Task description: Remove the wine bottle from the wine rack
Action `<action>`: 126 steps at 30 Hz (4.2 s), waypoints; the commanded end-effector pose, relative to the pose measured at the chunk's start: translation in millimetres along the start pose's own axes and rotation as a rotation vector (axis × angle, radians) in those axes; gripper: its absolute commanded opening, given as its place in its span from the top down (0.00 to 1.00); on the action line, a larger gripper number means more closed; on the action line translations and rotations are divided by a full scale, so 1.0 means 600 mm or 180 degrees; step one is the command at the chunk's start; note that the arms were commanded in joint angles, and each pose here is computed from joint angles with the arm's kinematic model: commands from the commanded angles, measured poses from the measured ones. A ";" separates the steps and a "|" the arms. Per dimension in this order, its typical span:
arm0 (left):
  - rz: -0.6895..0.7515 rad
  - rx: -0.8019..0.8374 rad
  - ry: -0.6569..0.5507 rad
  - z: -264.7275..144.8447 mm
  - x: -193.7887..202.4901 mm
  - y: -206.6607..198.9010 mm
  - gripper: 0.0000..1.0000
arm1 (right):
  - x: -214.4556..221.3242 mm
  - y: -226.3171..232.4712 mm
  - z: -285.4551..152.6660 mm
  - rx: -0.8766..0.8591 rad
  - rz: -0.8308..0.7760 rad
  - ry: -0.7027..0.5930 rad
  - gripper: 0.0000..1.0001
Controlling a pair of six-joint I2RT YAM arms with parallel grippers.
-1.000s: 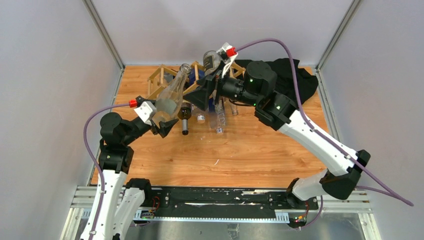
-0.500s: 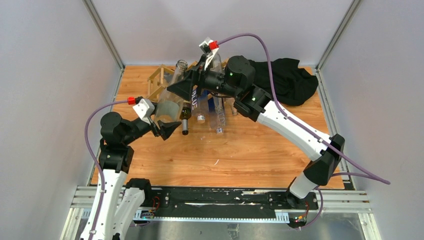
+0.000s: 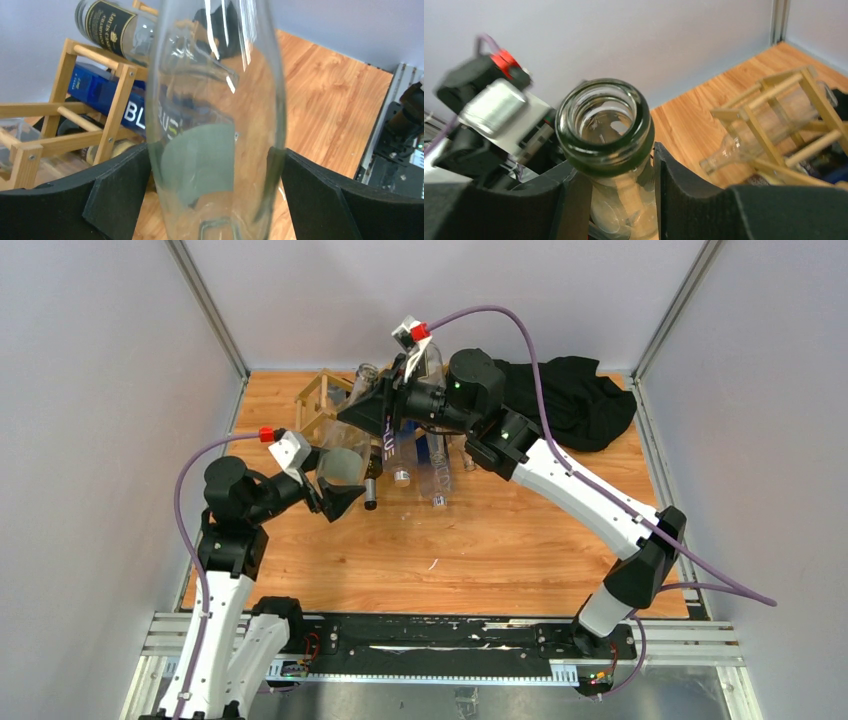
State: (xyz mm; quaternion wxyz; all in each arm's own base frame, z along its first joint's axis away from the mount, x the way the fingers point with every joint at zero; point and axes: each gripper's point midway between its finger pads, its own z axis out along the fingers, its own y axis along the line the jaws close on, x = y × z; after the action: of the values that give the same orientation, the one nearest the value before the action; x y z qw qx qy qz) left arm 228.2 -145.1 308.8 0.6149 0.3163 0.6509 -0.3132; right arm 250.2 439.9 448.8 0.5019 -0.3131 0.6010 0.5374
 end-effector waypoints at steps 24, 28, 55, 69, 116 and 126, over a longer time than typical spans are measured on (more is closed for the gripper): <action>-0.0524 -0.0773 0.0953 -0.008 -0.061 0.141 0.00 | -0.075 -0.005 -0.328 0.1189 -0.0396 -0.0036 1.00; -0.0535 -0.0826 0.0965 -0.009 -0.064 0.150 0.00 | -0.063 -0.048 -0.374 0.1649 -0.0384 0.0033 1.00; -0.0471 -0.0844 0.1002 -0.018 -0.059 0.144 0.00 | -0.045 -0.403 -0.481 0.3690 -0.0601 0.0181 1.00; -0.0452 -0.0816 0.1015 -0.016 -0.056 0.144 0.00 | -0.021 -0.535 -0.454 0.3900 -0.0603 0.0323 1.00; -0.0456 -0.0689 0.0989 -0.016 -0.051 0.127 0.00 | -0.100 -0.492 -0.444 0.3749 -0.0323 -0.0305 0.06; -0.0324 -0.0805 0.1123 -0.022 -0.028 0.146 0.00 | -0.045 -0.349 -0.354 0.3167 0.0009 -0.0092 0.05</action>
State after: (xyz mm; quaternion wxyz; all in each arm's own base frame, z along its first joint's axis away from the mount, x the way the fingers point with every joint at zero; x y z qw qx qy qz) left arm 287.4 -88.4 329.9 0.5099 0.2498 0.7943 -0.2161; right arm 416.2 141.0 424.9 0.6584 0.0035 0.7364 0.1557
